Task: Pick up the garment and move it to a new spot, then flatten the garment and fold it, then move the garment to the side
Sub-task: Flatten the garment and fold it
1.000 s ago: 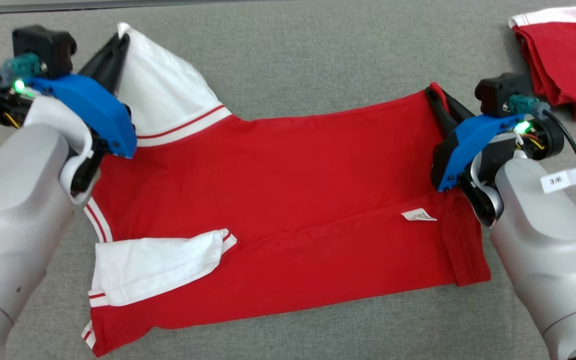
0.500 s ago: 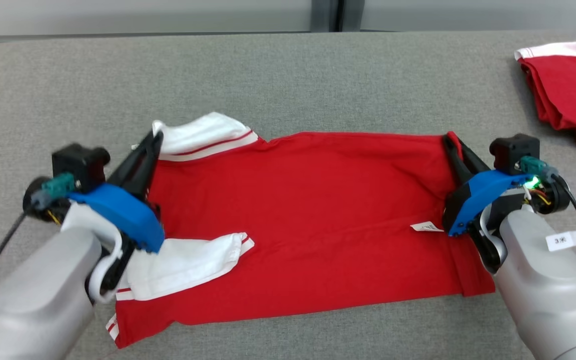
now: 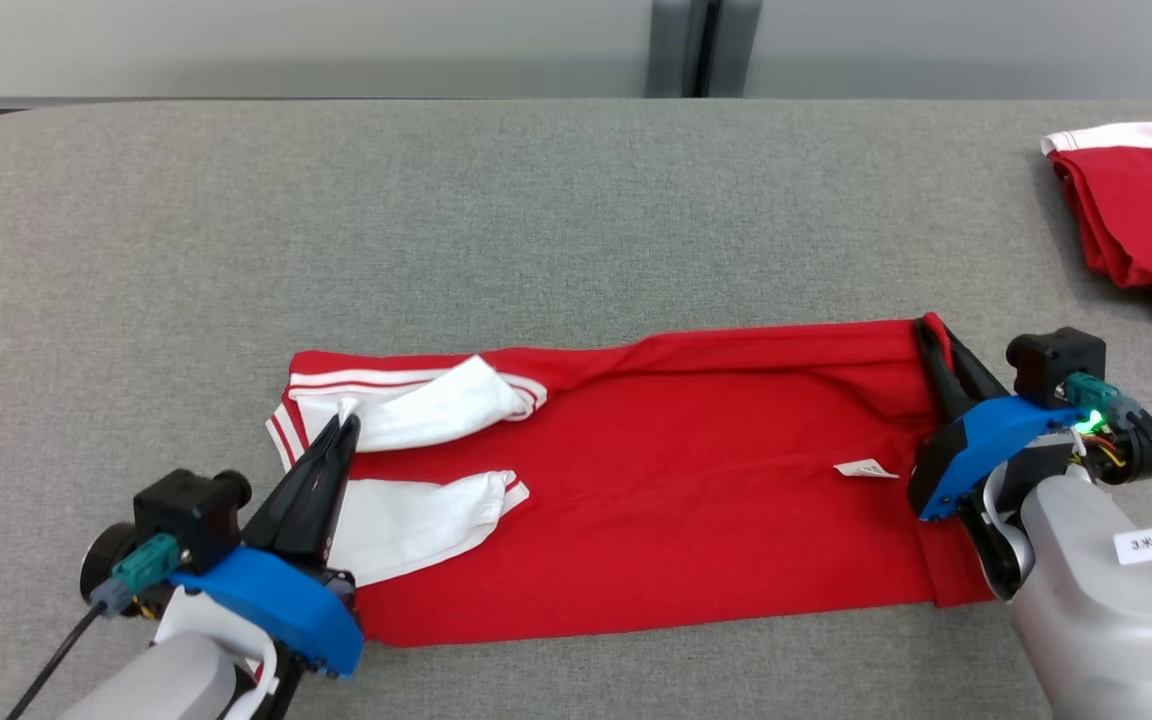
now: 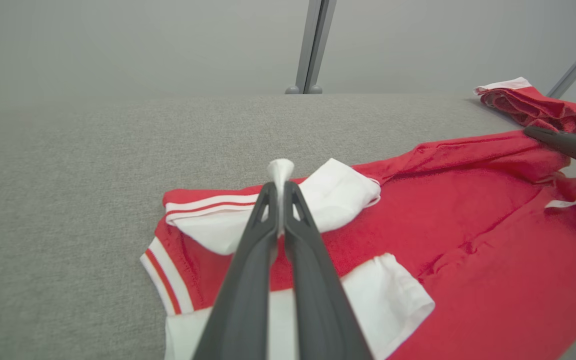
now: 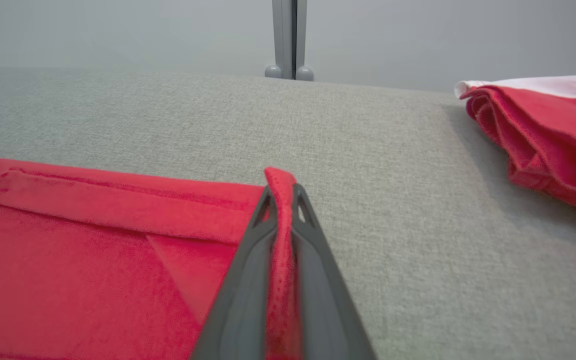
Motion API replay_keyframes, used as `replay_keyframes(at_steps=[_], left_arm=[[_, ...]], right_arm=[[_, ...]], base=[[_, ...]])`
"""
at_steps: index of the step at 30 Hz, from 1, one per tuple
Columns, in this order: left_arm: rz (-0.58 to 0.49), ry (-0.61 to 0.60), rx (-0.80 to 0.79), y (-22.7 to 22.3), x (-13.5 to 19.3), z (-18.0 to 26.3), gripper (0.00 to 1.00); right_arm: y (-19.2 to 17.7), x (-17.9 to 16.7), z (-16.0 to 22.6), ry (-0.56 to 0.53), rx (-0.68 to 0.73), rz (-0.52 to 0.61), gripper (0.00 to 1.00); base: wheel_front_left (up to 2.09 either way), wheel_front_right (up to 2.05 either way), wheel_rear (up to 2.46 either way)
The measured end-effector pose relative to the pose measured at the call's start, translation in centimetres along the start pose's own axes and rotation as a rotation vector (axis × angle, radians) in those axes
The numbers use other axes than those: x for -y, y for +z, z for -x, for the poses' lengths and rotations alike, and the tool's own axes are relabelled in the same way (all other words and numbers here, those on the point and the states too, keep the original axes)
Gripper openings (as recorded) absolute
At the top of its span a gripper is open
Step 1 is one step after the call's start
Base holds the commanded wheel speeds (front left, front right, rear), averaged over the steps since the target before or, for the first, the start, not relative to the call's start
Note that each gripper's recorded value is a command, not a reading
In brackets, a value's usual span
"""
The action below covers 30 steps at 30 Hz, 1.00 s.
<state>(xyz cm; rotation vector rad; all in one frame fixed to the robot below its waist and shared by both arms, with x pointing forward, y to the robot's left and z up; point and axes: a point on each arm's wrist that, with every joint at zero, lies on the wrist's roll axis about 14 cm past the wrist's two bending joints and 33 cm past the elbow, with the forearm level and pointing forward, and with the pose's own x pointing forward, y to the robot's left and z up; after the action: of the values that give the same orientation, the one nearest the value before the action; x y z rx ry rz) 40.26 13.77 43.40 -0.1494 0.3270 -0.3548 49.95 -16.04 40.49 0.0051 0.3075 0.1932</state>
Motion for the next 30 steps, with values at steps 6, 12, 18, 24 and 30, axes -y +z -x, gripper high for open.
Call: replay_keyframes(at_steps=[6,12,18,24,30], left_arm=[[0.044,0.052,0.007,-0.3,-0.1,2.1,0.00],[0.084,0.104,-0.006,-1.3,-0.5,3.8,0.00],[0.101,0.148,0.006,-1.7,-0.7,4.7,1.00],[0.081,0.222,0.142,1.4,-2.1,4.6,1.00],[0.050,0.335,0.314,5.1,-4.4,5.5,1.00]], right_arm=[[0.4,-0.2,1.3,-0.002,0.041,-0.009,0.00],[-0.1,-0.2,2.9,-0.010,0.065,-0.025,0.00],[-0.5,-0.2,4.4,-0.025,0.083,-0.052,1.00],[1.3,0.2,5.6,-0.037,0.163,-0.063,1.00],[4.5,0.4,6.0,-0.041,0.262,-0.055,1.00]], base=[[0.00,0.00,0.00],[0.00,0.00,0.00],[0.00,0.00,0.00],[0.00,0.00,0.00],[0.00,0.00,0.00]])
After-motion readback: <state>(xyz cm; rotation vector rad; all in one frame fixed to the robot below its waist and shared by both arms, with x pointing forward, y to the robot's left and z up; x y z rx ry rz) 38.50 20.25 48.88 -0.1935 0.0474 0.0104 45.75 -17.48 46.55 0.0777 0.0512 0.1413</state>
